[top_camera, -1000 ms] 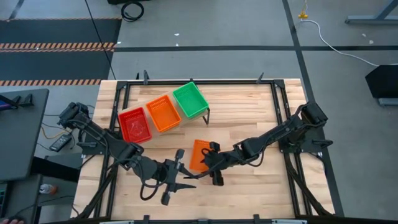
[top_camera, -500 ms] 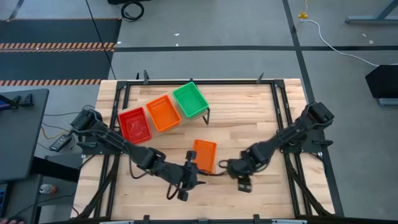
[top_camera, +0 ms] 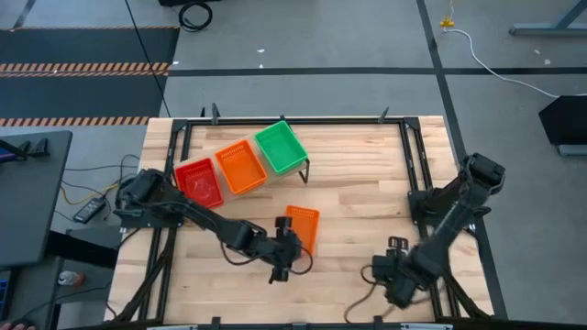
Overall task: Stack baskets on shelf by color
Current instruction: Stack the orange bin on the orange bins on the shelf
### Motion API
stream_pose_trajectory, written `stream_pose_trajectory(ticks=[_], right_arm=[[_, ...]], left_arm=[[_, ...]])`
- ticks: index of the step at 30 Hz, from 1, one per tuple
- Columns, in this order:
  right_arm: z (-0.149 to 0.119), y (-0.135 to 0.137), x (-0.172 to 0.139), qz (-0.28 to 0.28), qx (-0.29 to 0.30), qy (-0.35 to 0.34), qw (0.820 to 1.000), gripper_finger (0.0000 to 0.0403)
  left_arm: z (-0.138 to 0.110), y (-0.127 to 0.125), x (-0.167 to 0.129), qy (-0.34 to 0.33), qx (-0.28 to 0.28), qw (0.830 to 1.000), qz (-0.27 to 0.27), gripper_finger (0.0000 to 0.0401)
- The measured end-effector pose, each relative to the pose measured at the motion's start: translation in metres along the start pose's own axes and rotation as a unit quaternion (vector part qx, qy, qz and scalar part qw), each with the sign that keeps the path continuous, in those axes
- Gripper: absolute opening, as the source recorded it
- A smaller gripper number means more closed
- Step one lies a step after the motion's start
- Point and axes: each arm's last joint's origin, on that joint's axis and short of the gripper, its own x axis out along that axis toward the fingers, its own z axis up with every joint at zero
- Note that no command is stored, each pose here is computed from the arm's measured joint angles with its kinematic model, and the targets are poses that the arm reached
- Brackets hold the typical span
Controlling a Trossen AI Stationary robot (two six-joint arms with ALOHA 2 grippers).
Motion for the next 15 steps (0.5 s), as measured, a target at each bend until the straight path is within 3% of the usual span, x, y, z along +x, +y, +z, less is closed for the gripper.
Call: stream_pose_trajectory(ticks=[4,11,15], right_arm=[[-0.02,0.009,-0.001,-0.014,0.006,-0.045,0.999,0.0224],[-0.033,0.013,-0.003,-0.028,-0.003,-0.086,0.996,0.0224],[-0.03,0.012,-0.003,-0.033,-0.014,-0.092,0.995,0.0224]], left_arm=[[-0.005,0.009,0.01,0.022,-0.008,0.999,0.022,0.023],[-0.007,0.004,0.014,0.041,-0.046,0.996,-0.061,0.0236],[-0.009,-0.004,0.011,0.039,-0.035,0.997,-0.053,0.0228]])
